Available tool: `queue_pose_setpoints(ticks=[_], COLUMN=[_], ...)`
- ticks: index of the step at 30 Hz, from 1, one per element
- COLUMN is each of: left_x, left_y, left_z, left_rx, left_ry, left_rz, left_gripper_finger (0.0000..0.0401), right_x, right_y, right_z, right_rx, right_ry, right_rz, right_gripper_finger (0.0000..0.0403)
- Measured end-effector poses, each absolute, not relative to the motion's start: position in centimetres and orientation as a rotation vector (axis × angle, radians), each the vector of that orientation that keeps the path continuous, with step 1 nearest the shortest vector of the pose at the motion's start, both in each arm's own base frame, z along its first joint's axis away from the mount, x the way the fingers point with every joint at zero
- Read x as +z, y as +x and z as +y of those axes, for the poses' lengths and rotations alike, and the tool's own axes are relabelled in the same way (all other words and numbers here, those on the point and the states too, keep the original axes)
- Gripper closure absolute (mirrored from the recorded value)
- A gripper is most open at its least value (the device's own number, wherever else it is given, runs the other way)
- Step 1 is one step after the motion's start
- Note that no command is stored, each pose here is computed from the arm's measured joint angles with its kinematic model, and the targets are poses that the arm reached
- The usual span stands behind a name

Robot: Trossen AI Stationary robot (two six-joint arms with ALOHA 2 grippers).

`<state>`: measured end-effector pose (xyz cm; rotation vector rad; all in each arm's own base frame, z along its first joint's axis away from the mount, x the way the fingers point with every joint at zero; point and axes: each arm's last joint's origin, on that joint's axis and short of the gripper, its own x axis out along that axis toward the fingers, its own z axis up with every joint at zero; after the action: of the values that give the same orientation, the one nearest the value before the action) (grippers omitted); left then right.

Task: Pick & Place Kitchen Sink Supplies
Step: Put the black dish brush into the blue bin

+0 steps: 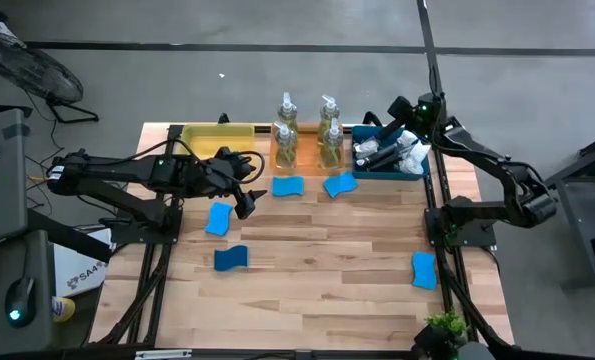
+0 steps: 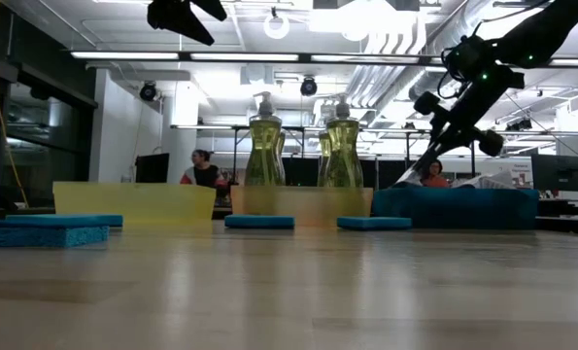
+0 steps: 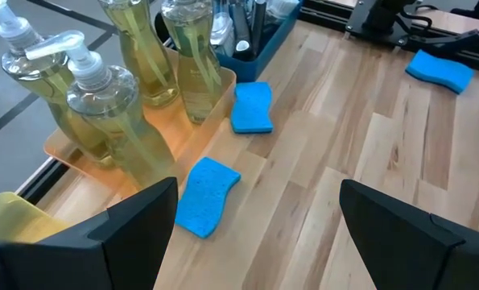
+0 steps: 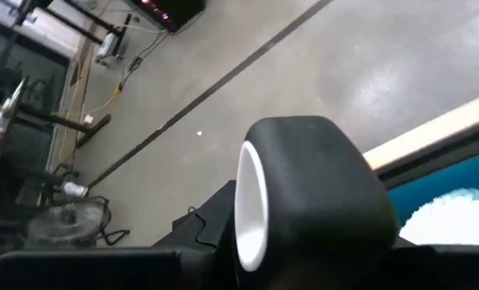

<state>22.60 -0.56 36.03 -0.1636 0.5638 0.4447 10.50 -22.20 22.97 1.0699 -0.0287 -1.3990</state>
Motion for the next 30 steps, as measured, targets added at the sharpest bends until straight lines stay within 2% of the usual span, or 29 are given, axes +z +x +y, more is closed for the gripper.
queue_pose_setpoints(ticks=[6,13,25,30], left_x=[36.0,36.0,36.0,36.0], left_y=[22.6,22.6,22.7,22.7], left_z=[-0.6,-0.7,-0.8,-0.9], left_rx=[0.422,0.384,0.344,0.319], left_ry=[-0.162,-0.163,-0.14,-0.133], left_rz=[0.57,0.581,0.593,0.6], left_gripper_finger=[0.0061,0.0061,0.0061,0.0061], right_x=[22.9,22.3,21.2,21.2], right_y=[10.4,10.4,10.9,10.9], right_z=[-22.2,-21.7,-20.3,-20.3], right_rx=[-1.428,-1.404,-1.408,-1.399], right_ry=[1.108,1.144,1.171,1.173], right_rz=[-0.066,0.041,0.23,0.232], right_gripper_finger=[0.0299,0.0282,0.0183,0.0165])
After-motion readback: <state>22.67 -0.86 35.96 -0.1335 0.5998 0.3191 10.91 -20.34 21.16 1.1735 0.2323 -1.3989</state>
